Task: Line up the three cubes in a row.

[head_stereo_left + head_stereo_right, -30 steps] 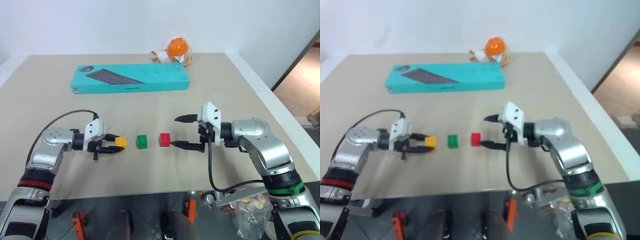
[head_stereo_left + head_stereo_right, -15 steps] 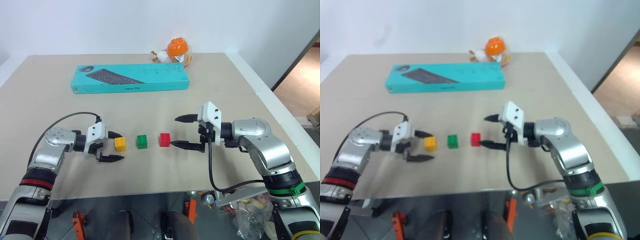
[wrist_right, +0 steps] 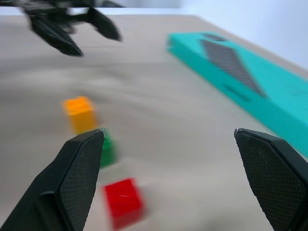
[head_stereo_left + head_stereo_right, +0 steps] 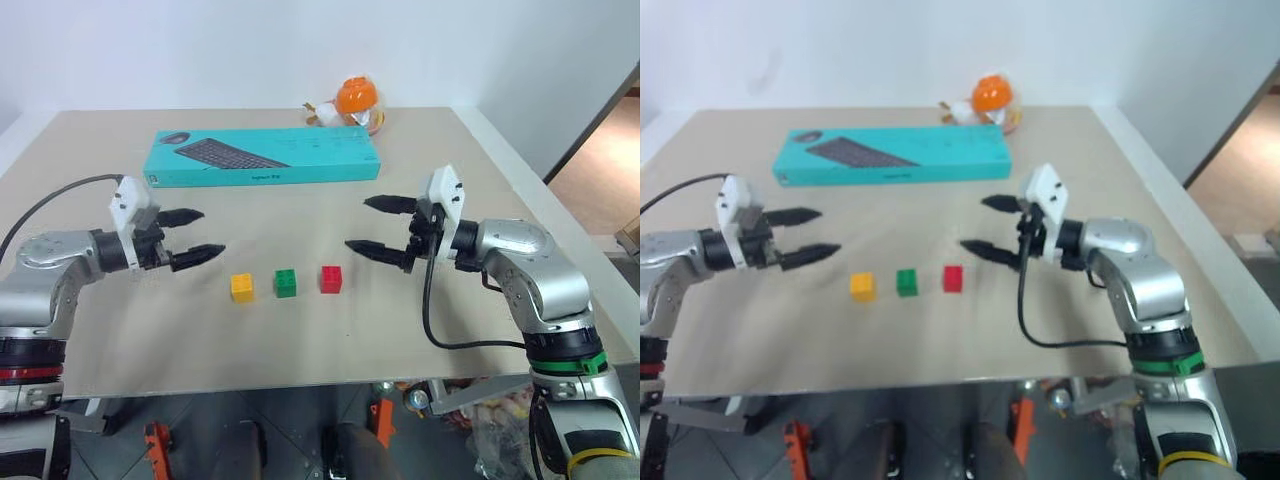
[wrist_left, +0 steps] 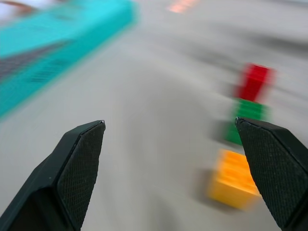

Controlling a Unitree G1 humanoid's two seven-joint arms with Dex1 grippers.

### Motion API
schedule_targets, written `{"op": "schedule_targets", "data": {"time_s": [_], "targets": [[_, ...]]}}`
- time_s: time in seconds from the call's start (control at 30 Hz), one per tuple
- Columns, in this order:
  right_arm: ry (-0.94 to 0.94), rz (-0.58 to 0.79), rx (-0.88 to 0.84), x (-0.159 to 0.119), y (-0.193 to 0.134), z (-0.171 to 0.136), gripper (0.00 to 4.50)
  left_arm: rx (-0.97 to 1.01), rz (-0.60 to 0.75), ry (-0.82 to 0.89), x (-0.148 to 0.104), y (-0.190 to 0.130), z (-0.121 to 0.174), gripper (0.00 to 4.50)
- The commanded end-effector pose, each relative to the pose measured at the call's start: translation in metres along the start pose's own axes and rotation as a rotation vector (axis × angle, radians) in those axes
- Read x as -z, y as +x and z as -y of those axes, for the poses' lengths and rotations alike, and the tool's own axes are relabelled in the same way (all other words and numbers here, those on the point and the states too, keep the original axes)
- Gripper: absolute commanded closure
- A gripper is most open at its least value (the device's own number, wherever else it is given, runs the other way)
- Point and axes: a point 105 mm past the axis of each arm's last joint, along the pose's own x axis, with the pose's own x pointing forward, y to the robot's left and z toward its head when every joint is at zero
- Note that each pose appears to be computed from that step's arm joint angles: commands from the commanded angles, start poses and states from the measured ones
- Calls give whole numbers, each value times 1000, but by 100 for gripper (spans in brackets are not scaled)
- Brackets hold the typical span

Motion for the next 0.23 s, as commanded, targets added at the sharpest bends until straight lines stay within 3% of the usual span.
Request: {"op": "schedule_targets", "data": {"time_s": [0.03, 0.23], "targets": [[-61, 22, 129, 2, -1, 23, 0, -239, 68, 56, -2, 7, -22, 4], [-46, 4, 196, 24, -2, 31, 0, -354, 55, 64, 19, 21, -25, 4]]}}
